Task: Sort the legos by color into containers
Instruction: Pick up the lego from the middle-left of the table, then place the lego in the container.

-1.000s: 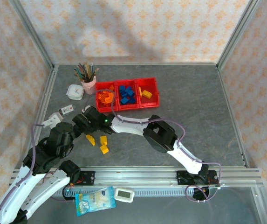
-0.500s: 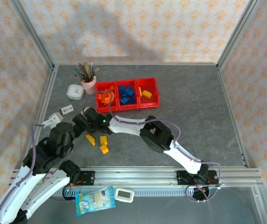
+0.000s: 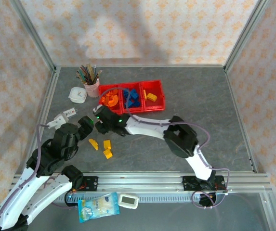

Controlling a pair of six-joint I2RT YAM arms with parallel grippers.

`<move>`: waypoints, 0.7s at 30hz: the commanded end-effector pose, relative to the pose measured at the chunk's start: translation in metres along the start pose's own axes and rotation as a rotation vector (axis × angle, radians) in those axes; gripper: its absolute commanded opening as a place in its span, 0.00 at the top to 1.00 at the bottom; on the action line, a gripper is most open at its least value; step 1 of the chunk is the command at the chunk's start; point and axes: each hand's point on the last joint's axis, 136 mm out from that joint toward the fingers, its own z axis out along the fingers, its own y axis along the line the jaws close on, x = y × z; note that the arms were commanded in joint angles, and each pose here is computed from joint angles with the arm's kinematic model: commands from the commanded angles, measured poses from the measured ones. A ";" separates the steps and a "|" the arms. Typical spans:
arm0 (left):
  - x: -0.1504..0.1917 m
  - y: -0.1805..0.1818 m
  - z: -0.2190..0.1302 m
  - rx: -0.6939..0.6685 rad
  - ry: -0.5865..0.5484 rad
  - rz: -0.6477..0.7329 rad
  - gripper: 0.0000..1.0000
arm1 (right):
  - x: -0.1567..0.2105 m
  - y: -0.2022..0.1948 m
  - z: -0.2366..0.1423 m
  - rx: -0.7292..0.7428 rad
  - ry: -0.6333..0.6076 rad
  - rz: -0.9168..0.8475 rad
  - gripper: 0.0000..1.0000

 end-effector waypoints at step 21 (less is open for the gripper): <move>0.030 -0.091 0.063 0.200 0.136 0.126 0.01 | -0.041 -0.316 -0.103 0.565 -0.184 0.444 0.65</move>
